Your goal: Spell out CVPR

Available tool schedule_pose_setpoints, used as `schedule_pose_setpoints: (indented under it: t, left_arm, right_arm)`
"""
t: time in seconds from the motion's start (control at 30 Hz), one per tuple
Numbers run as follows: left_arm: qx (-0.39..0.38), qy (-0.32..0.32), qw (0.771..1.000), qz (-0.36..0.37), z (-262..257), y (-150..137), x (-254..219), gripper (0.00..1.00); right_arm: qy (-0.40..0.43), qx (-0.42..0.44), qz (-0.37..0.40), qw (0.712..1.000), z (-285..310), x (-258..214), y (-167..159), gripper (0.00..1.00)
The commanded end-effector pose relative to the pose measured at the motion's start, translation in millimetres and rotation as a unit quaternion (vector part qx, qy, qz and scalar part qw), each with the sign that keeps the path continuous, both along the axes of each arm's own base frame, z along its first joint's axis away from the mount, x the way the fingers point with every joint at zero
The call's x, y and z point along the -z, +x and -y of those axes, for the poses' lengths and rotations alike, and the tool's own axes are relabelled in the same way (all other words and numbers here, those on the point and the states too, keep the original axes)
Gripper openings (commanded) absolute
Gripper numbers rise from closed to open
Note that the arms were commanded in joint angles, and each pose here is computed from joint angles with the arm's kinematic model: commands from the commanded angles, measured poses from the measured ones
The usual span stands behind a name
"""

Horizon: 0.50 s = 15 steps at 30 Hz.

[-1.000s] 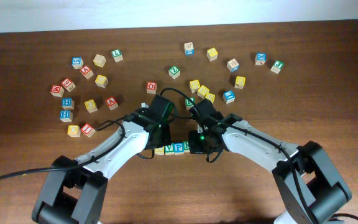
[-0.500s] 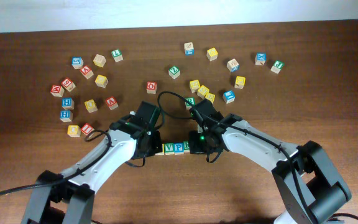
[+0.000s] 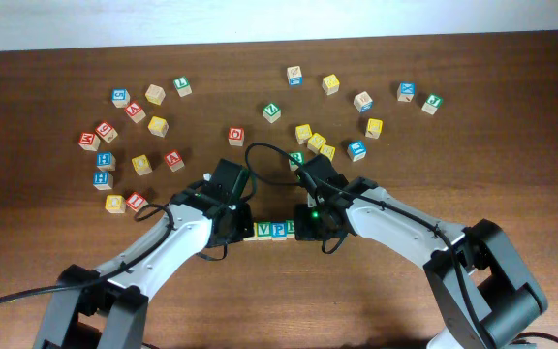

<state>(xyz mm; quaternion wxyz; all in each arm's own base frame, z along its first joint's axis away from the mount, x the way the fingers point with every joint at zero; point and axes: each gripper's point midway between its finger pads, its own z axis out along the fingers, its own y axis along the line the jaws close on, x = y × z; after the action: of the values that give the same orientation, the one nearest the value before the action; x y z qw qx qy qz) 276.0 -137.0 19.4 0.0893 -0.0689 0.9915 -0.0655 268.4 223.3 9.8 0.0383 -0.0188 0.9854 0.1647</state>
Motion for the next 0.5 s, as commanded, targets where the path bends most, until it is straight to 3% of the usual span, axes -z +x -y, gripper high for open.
schedule_pose_setpoints:
  t: [0.0, 0.13, 0.23, 0.33, 0.4, 0.47]
  left_arm:
    - [-0.002, 0.013, 1.0, 0.011, -5, 1, -2, 0.0]
    - [-0.011, 0.04, 0.998, 0.038, -18, 3, -19, 0.0]
    - [-0.072, 0.078, 0.993, 0.05, -55, 3, -34, 0.0]
    - [-0.131, 0.08, 0.988, 0.023, -90, 2, -32, 0.0]
    - [-0.18, 0.064, 0.982, -0.007, -114, -5, -29, 0.0]
    - [-0.208, 0.066, 0.976, -0.024, -130, -12, -28, 0.0]
  right_arm:
    - [-0.008, -0.004, -0.01, 1.0, 1, -2, -3, 0.04]
    - [-0.048, 0.018, -0.033, 0.998, 22, -22, -1, 0.04]
    - [-0.009, -0.031, -0.105, 0.994, 5, -38, -36, 0.04]
    - [-0.006, -0.061, -0.095, 0.994, -15, -37, -47, 0.04]
    - [-0.057, -0.006, -0.063, 0.996, -17, -29, -42, 0.04]
    - [-0.063, -0.006, -0.042, 0.997, -25, -27, -40, 0.04]
